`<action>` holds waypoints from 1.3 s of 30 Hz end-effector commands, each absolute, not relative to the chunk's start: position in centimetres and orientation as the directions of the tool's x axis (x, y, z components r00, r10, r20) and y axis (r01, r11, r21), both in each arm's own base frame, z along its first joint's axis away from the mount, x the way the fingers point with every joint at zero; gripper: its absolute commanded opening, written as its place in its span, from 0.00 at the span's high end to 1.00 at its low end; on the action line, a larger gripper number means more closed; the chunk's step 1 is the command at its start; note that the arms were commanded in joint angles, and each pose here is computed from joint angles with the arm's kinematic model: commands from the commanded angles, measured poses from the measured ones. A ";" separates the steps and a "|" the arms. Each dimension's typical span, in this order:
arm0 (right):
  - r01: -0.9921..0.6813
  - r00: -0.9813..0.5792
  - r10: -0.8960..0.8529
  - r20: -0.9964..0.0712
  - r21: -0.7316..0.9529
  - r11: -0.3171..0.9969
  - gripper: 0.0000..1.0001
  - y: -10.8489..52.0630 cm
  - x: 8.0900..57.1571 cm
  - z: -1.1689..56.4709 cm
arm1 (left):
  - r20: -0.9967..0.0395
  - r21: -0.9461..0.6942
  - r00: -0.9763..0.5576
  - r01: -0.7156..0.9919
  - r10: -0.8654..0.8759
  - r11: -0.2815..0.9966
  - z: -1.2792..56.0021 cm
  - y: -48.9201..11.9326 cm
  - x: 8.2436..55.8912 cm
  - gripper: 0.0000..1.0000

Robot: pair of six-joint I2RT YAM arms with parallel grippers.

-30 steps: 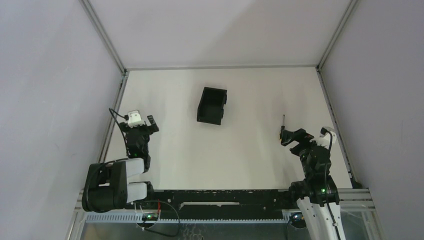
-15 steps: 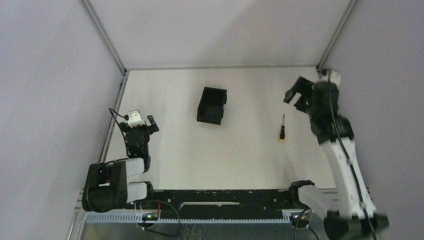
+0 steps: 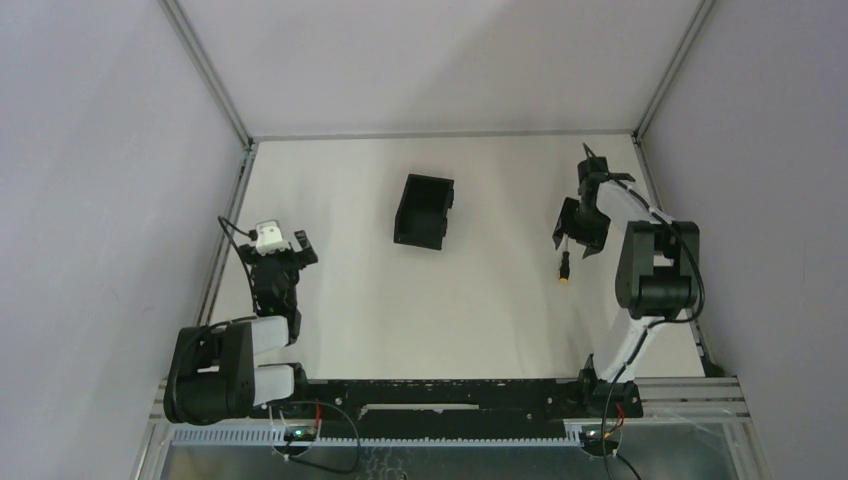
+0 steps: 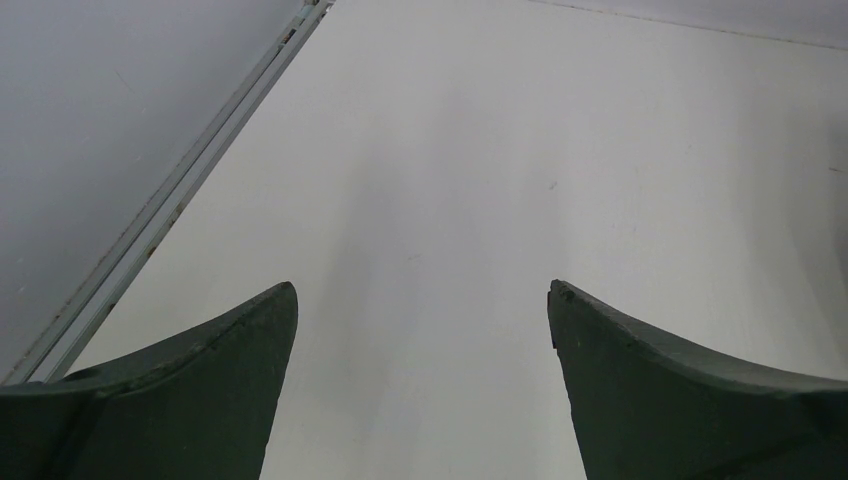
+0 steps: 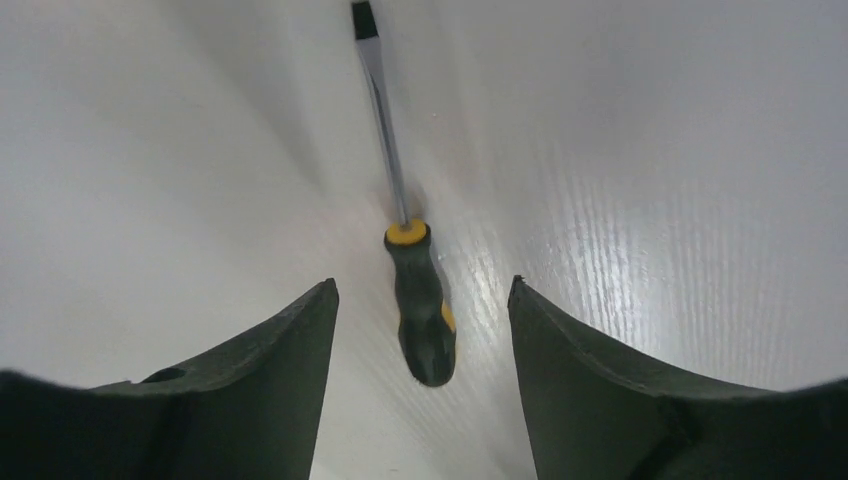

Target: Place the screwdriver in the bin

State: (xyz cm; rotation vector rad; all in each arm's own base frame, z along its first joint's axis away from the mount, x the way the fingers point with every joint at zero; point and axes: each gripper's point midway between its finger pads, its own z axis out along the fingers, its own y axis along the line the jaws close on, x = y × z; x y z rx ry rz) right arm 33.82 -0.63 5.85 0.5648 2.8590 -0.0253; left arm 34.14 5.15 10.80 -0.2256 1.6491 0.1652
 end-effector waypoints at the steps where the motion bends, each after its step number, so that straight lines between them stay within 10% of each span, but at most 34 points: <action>1: 0.353 -0.920 0.349 -0.180 0.009 0.936 0.32 -0.6 33.8 3.2 | -1.000 -0.024 -0.003 -0.242 -0.026 0.970 13.6 5.2 35.4 0.00; 5: 0.340 -0.932 0.338 -0.132 0.003 0.940 0.44 -0.4 33.6 0.9 | -1.000 -0.024 -0.004 -0.242 -0.026 0.970 13.5 5.2 35.4 0.00; 12: 0.308 -0.944 0.298 -0.138 -0.051 0.950 1.00 -1.3 33.8 2.2 | -1.000 -0.024 -0.003 -0.242 -0.026 0.970 13.5 5.2 35.4 0.00; 30: 0.324 -0.925 0.305 -0.229 -0.052 0.945 1.00 -1.0 35.4 19.2 | -1.000 -0.024 -0.003 -0.241 -0.026 0.970 13.5 5.2 35.4 0.00; 39: 0.077 -0.939 0.103 -0.329 0.090 0.993 1.00 14.3 40.6 19.0 | -1.000 -0.024 -0.004 -0.240 -0.026 0.970 13.5 5.2 35.4 0.00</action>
